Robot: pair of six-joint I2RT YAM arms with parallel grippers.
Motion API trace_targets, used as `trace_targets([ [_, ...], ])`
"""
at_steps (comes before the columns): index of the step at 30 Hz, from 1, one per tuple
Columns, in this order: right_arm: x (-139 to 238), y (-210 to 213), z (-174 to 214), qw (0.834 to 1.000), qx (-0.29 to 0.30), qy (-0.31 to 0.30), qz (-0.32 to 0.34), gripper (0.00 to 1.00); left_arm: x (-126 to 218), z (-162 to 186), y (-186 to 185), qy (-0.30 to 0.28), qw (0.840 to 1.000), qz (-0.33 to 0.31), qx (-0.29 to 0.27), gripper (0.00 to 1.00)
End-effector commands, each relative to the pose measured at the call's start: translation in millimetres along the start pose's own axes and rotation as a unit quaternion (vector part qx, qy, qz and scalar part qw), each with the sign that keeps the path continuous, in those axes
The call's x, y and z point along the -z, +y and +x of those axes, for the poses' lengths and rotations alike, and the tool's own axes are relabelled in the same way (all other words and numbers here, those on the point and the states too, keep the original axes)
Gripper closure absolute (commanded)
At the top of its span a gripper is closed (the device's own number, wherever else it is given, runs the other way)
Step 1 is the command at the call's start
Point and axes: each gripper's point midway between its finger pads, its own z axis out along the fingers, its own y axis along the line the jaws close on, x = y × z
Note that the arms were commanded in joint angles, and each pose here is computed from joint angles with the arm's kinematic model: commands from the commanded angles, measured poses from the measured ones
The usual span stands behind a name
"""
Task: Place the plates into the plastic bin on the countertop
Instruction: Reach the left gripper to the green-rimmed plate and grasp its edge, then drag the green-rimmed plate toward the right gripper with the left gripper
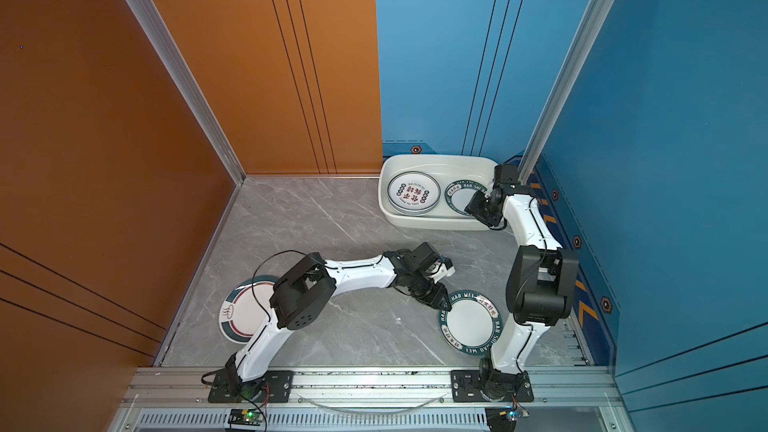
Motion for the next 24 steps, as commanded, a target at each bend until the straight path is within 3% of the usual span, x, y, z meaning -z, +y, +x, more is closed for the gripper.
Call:
trace_targets([
  [1, 11, 1, -4, 1.000, 0.008, -0.014, -0.007, 0.50, -17, 20, 13, 0.041, 0.999, -0.014, 0.010, 0.67],
  [17, 13, -1, -2, 1.000, 0.008, -0.015, -0.006, 0.50, -30, 23, 27, 0.053, 0.998, -0.016, 0.023, 0.85],
  [23, 14, 0, 0, 1.000, 0.009, -0.015, -0.009, 0.50, -26, 20, 35, 0.049, 0.998, -0.022, 0.029, 0.94],
  [24, 15, 0, 0, 1.000, 0.010, -0.016, -0.011, 0.50, -24, 19, 37, 0.047, 0.998, -0.023, 0.030, 0.99],
])
